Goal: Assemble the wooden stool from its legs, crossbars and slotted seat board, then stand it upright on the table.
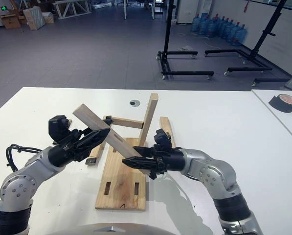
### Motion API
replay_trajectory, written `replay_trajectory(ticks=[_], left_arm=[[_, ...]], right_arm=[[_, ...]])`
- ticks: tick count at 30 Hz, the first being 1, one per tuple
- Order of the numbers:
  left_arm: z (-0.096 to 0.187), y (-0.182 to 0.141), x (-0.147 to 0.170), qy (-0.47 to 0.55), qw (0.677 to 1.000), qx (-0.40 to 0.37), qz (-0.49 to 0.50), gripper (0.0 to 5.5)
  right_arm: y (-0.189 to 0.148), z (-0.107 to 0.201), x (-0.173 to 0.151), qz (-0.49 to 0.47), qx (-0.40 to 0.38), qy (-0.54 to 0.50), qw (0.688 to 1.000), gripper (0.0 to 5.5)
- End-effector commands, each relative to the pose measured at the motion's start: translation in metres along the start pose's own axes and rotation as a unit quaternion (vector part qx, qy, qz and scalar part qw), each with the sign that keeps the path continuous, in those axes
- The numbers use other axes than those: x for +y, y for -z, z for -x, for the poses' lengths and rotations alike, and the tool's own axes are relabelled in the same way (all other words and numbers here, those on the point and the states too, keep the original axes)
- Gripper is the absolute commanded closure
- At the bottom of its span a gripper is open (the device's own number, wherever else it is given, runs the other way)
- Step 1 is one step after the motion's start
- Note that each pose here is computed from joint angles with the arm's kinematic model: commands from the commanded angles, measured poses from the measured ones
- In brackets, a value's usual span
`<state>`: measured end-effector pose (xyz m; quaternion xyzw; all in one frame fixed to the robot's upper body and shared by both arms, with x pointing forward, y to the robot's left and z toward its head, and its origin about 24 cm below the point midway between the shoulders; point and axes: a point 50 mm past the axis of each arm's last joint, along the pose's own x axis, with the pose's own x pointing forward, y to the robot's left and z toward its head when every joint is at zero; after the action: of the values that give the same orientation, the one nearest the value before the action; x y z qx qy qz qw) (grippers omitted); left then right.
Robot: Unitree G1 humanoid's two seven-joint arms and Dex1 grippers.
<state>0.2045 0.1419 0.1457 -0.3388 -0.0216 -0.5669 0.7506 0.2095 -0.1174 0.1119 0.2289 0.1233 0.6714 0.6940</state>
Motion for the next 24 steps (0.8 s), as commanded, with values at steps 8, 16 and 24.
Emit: replay_trajectory(ticks=[8,16,24], left_arm=[[-0.003,-0.003,-0.005,0.003,1.0,0.013,0.0,3.42],[0.004,-0.019,0.008,-0.037,0.999,-0.015,-0.019,3.44],[0.038,-0.069,0.016,-0.099,0.983,0.025,-0.15,3.46]], right_arm=[[-0.004,0.006,-0.013,0.025,-0.023,0.076,0.997,3.47],[-0.003,0.008,-0.005,-0.005,-0.011,0.077,0.997,2.54],[0.03,0.017,-0.011,0.096,0.173,0.187,0.962,2.1]])
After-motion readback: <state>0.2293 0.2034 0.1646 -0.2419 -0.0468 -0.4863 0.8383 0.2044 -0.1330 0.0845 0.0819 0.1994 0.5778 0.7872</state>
